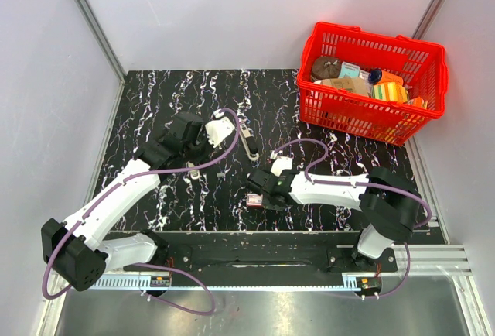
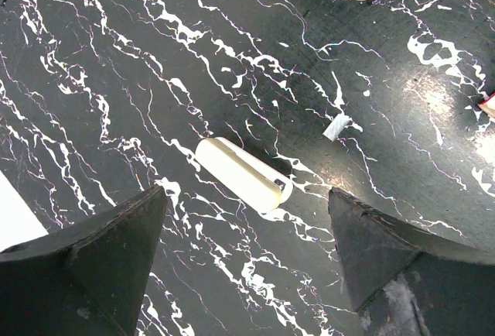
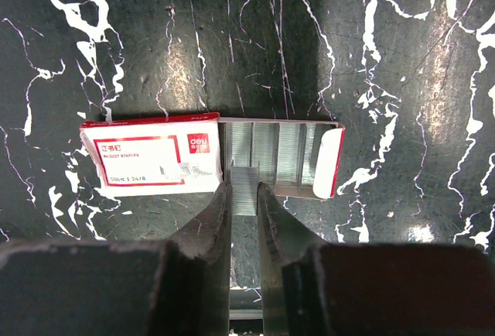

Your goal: Unload the staples from the stapler

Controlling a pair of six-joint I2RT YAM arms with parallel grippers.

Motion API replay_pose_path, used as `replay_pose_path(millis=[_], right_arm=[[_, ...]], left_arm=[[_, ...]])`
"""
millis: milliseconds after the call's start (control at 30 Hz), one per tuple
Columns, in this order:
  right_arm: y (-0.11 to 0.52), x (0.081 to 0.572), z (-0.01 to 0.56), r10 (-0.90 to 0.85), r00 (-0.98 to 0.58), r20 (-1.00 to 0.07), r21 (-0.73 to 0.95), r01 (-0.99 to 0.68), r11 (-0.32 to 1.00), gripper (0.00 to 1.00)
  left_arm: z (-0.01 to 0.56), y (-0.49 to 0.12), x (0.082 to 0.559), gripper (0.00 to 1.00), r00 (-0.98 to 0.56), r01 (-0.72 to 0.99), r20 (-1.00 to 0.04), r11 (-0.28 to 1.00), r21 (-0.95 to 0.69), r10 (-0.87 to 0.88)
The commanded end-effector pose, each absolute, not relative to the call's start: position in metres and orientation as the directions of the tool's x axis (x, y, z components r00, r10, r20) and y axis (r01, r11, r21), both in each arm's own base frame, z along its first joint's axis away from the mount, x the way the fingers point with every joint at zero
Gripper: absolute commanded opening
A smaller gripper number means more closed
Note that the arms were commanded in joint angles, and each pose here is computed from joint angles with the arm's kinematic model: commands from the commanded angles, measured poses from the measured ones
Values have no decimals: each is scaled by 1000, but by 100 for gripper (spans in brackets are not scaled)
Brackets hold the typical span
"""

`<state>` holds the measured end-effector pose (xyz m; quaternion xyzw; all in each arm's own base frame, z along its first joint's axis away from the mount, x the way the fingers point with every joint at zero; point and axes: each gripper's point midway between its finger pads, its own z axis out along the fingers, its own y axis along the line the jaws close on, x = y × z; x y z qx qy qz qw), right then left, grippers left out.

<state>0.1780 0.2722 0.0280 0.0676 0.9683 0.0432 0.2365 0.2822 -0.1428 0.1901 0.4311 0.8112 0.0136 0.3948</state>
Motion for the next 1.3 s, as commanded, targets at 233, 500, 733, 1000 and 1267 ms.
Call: replay_pose_path(millis=[233, 500, 733, 1000, 1267], right_arm=[[278, 180, 37, 162, -869, -468, 145, 105, 984, 18], [281, 181, 36, 159, -871, -464, 146, 102, 984, 26], [281, 181, 35, 162, -874, -459, 154, 101, 983, 38], [277, 182, 44, 181, -859, -479, 178, 106, 978, 34], [270, 176, 49, 205, -856, -474, 222, 109, 969, 27]], left_arm=[[202, -146, 287, 91, -301, 663, -678, 658, 357, 671], [204, -147, 288, 92, -301, 662, -681, 660, 355, 668], [205, -148, 288, 93, -297, 663, -682, 659, 356, 668], [205, -148, 288, 93, -299, 663, -684, 660, 353, 666], [208, -149, 288, 93, -294, 663, -687, 659, 354, 665]])
